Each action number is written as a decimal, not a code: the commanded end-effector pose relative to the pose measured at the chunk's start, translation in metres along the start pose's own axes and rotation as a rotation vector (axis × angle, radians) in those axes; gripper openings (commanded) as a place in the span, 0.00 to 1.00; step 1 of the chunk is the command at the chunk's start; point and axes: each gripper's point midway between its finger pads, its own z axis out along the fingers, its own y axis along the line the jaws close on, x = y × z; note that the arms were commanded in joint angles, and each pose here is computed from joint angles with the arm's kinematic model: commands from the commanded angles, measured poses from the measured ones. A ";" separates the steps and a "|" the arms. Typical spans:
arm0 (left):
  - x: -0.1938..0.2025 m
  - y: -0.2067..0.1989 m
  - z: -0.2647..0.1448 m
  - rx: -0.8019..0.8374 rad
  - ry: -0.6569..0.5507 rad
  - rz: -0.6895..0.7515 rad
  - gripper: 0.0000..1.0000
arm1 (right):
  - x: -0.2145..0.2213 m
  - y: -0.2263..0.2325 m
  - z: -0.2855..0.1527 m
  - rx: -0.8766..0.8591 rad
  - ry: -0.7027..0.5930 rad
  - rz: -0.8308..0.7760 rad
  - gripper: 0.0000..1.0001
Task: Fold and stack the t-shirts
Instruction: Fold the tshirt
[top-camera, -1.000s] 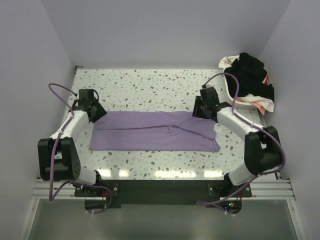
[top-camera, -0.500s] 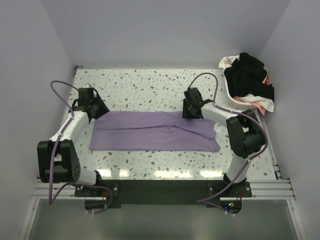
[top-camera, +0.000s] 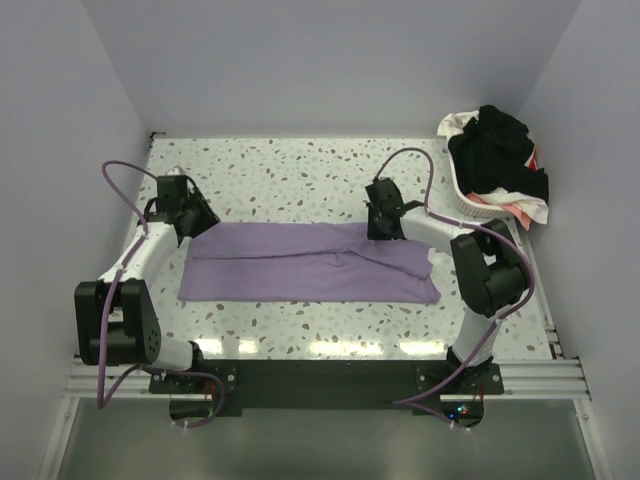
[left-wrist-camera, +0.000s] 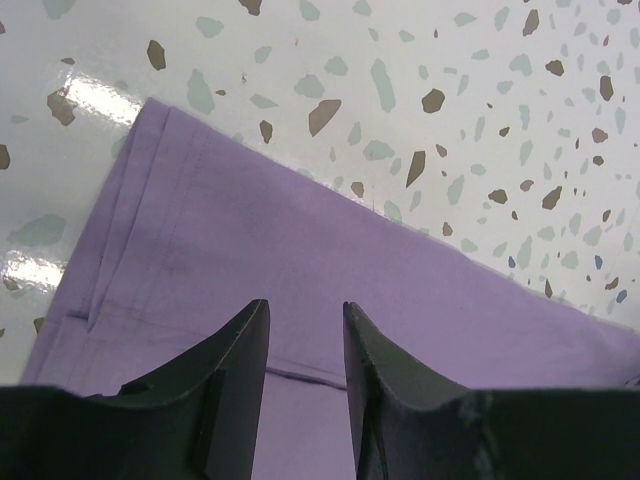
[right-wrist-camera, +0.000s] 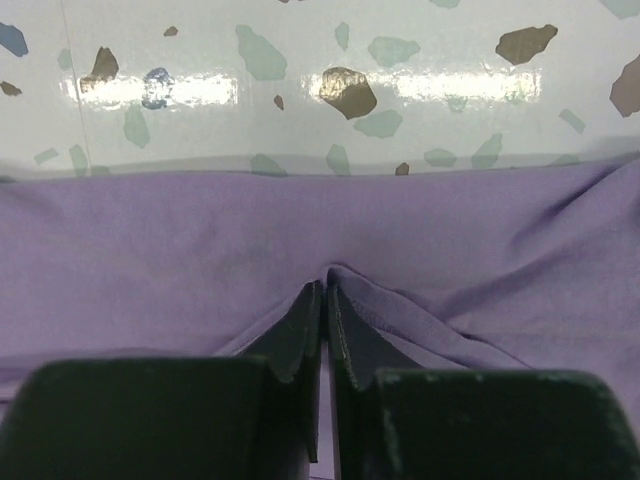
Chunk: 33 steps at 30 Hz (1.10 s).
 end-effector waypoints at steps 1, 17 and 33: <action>-0.010 -0.009 -0.003 0.036 -0.041 0.033 0.40 | -0.010 0.005 -0.013 -0.036 -0.049 0.017 0.01; -0.009 -0.011 -0.005 0.037 -0.038 0.045 0.40 | 0.039 0.037 -0.062 -0.216 -0.061 0.054 0.01; -0.006 -0.012 -0.005 0.039 -0.030 0.052 0.40 | 0.070 0.056 -0.075 -0.303 -0.129 0.068 0.10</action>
